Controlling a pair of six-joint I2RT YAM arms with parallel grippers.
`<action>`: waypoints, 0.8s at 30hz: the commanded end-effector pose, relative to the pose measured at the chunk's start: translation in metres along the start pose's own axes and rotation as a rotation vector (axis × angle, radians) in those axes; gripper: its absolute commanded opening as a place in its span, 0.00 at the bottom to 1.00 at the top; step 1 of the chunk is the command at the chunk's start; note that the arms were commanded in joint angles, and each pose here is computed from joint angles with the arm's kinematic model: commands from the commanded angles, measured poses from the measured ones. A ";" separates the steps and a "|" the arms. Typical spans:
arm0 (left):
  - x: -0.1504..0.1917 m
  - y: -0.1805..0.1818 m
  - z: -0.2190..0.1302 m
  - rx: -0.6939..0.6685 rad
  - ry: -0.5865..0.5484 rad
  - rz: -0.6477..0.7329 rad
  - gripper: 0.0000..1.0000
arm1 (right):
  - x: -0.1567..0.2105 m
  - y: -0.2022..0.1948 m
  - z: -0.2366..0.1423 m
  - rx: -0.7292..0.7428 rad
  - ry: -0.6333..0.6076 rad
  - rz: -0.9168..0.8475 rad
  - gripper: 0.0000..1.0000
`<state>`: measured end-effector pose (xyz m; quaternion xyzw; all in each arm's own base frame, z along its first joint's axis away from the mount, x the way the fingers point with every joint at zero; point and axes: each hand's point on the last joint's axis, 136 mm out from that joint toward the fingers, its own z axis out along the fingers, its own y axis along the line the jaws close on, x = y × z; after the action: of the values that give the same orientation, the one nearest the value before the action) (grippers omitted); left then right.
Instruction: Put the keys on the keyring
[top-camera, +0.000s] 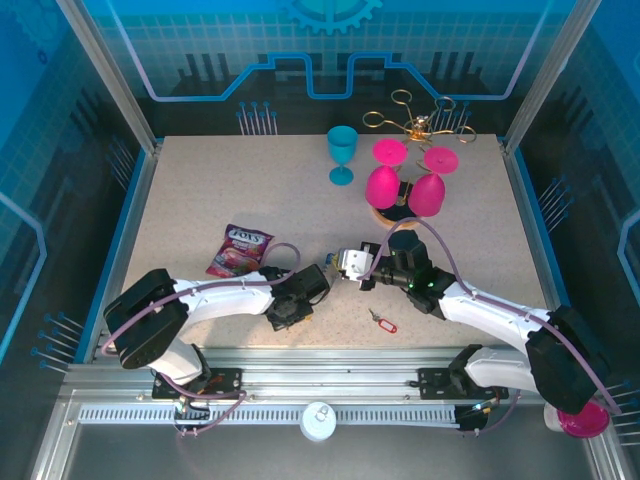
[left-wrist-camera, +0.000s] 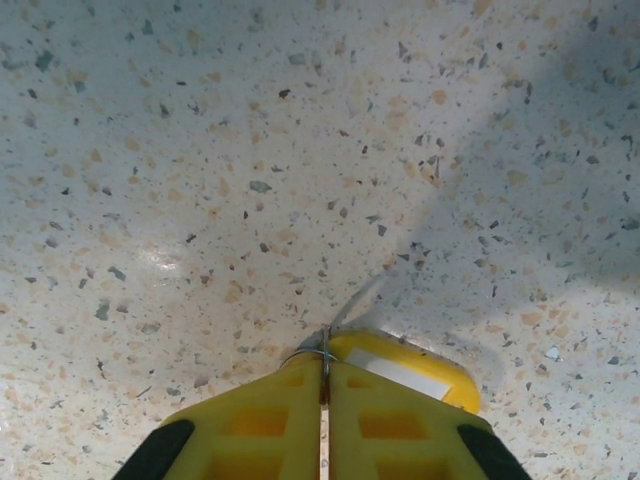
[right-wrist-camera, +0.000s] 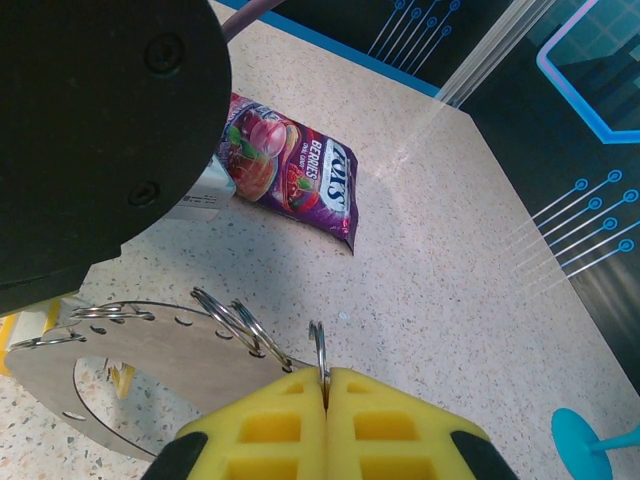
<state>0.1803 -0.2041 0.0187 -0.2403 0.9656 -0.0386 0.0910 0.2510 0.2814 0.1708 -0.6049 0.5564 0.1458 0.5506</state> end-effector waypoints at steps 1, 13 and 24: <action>-0.002 0.004 0.001 -0.021 -0.024 0.029 0.05 | -0.024 -0.010 -0.004 0.021 -0.064 -0.029 0.00; -0.050 -0.015 -0.087 0.124 -0.307 0.489 0.00 | -0.028 -0.015 -0.010 0.043 -0.072 -0.022 0.00; -0.056 -0.042 -0.154 0.379 -0.611 1.199 0.00 | -0.032 -0.010 -0.011 -0.009 -0.075 -0.022 0.00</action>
<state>0.2208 -0.2028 0.1788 0.2164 0.8958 -0.0933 0.3769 0.2469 0.2809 0.1796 -0.6069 0.5530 0.1516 0.5503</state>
